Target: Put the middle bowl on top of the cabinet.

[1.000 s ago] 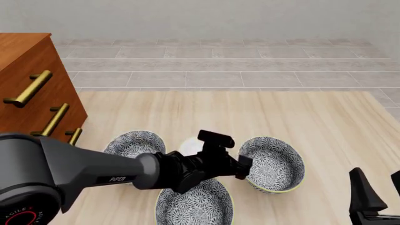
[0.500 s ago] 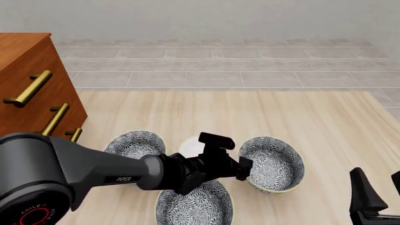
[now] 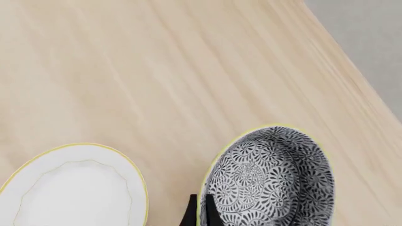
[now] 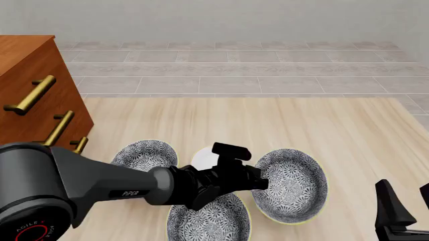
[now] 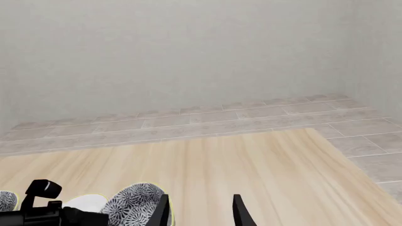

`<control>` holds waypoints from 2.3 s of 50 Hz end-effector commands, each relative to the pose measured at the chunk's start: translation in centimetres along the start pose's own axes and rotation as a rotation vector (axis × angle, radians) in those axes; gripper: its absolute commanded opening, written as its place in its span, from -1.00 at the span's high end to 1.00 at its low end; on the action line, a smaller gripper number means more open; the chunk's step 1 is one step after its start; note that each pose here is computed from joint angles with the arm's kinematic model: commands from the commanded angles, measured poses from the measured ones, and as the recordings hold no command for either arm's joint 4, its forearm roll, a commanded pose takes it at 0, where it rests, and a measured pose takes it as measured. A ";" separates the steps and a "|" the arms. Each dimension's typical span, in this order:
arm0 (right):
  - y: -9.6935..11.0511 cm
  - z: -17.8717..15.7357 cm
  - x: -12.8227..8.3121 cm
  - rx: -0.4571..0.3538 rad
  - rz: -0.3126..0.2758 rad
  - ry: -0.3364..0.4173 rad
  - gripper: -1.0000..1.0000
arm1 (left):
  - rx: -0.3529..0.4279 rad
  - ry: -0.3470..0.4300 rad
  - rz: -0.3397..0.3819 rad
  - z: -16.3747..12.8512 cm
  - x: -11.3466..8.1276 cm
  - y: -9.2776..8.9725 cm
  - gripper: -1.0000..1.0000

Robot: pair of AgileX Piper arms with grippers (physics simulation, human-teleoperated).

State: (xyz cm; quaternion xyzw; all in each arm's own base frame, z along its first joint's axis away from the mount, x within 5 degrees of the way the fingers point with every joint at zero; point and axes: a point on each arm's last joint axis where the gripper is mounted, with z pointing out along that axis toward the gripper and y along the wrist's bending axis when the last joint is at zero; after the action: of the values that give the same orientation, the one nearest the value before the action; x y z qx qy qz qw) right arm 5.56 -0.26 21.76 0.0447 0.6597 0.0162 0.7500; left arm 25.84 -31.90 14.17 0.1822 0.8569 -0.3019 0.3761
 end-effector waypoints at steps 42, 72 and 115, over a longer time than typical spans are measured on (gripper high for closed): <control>0.0 0.0 -0.1 0.000 -0.001 0.004 -1.00 | 0.135 -0.053 -0.080 -8.0 -3.2 -5.7 1.00; 0.0 0.0 0.1 0.004 -0.009 0.002 -1.00 | -0.017 0.020 -0.074 -12.3 -7.3 -3.3 1.00; 0.1 0.0 0.2 -0.013 -0.015 0.013 -1.00 | -0.324 0.038 -0.417 -17.1 -9.2 6.4 1.00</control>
State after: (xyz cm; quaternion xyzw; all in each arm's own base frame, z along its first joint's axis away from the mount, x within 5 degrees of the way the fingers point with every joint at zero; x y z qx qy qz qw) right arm 5.58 -0.19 21.62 0.0356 0.6638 0.0146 0.7470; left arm 25.64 -18.94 27.63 0.0017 0.9166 -0.2352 0.3232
